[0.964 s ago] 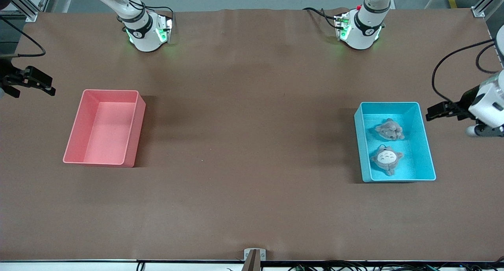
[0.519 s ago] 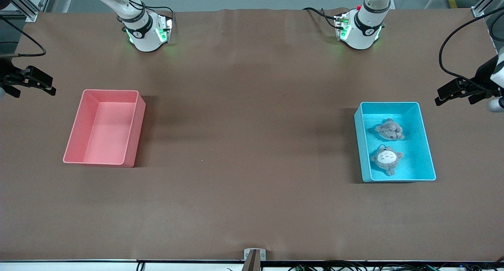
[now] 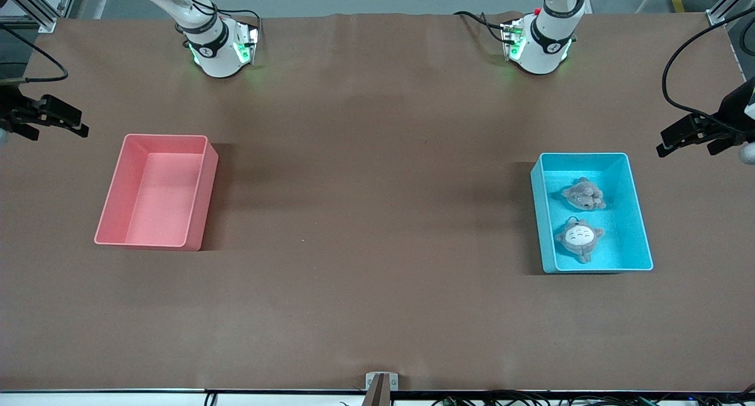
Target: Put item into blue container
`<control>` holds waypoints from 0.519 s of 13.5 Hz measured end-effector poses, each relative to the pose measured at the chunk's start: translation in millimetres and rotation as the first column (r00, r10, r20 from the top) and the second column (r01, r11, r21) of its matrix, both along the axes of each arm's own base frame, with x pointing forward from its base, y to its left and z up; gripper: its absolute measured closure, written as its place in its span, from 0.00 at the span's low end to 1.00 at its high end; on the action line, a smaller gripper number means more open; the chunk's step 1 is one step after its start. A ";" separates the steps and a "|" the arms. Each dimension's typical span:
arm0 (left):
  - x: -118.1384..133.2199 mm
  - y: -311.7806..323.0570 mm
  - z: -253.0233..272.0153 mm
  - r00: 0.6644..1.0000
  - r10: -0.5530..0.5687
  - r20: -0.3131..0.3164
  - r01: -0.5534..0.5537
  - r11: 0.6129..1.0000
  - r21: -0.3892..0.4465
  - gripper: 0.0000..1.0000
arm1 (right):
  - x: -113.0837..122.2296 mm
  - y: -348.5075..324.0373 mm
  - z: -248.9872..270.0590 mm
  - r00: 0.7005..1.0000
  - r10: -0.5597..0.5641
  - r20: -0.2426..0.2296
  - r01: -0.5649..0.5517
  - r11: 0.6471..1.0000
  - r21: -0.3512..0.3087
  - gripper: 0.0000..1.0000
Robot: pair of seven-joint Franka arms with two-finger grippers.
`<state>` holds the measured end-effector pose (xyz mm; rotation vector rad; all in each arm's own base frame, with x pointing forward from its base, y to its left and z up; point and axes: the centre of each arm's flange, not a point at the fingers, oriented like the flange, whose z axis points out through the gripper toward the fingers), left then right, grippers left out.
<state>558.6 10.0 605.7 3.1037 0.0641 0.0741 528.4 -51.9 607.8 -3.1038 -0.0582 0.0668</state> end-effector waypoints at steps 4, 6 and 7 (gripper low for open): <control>0.1 -7.5 0.2 1.000 -0.013 0.000 0.013 1.000 0.000 0.00 | -0.4 8.2 -0.8 1.000 -0.006 -0.011 0.006 1.000 0.002 0.00; 0.1 -7.9 0.2 1.000 -0.013 0.000 0.013 1.000 0.000 0.00 | -0.2 12.7 -0.8 1.000 -0.007 -0.012 0.007 1.000 0.001 0.00; 0.1 -8.5 0.2 1.000 -0.014 0.000 0.014 1.000 0.000 0.00 | -0.1 13.1 -0.8 1.000 -0.007 -0.012 0.007 1.000 0.001 0.00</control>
